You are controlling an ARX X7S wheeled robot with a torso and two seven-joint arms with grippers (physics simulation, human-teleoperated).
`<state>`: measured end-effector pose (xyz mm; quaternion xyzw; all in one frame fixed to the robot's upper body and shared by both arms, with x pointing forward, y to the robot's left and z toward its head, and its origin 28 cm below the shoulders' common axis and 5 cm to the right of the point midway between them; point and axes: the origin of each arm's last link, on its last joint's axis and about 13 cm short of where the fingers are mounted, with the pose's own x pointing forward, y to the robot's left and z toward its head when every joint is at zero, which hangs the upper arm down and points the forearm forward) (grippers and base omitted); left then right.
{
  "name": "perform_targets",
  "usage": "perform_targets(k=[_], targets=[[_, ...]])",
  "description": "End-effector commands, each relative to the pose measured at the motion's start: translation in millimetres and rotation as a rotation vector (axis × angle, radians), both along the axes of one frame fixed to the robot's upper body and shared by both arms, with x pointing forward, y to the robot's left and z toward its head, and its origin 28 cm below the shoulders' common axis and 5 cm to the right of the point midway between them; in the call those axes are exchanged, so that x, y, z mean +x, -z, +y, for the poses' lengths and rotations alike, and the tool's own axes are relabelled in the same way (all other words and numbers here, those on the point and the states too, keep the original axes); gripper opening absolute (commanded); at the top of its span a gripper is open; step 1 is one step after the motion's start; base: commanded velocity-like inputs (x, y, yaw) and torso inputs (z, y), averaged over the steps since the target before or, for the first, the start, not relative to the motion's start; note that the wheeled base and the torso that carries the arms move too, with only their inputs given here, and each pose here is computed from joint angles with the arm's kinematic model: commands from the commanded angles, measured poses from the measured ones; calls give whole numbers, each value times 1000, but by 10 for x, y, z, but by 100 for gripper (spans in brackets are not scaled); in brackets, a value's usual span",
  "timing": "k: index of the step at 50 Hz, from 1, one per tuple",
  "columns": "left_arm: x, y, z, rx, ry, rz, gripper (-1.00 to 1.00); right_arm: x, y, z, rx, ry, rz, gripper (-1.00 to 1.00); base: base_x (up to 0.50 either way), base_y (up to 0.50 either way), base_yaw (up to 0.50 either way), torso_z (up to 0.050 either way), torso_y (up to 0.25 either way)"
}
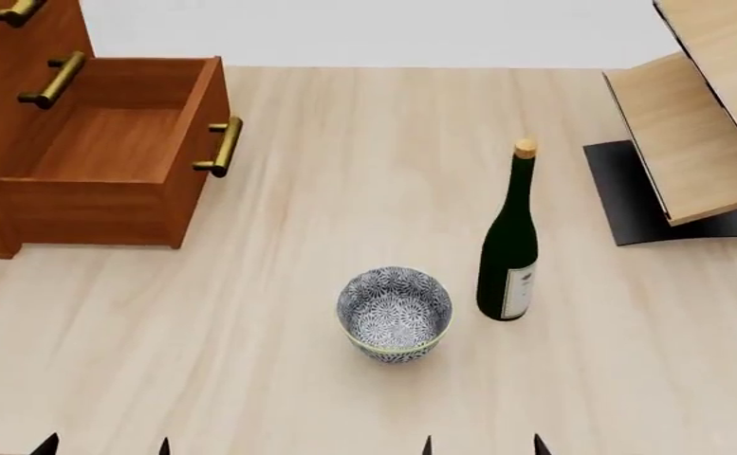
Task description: Put the wine bottle in the bottom drawer of the cabinet.
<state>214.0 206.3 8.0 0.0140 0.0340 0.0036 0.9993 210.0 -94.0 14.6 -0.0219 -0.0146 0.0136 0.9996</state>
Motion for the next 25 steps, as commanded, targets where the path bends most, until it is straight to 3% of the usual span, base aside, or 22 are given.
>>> perform_targets(k=[1,3,13,25], targets=[[-12,-12,-1,-14,6,-12,100,-3,7,0,-3,-6,-4,100,0,0,0,50,0],[-12,-18,-1,-14,3,-9,100,-10,-7,4,-4,-7,-4,100,0,80,0,50,0],[-7,-6,5,-22,6,1,100,-11,-11,8,-7,-11,-9,100,0,210,0,0,0],[-4,-4,6,-19,7,-1,100,-11,-7,8,-8,-14,-12,100,0,452,0,0,0]])
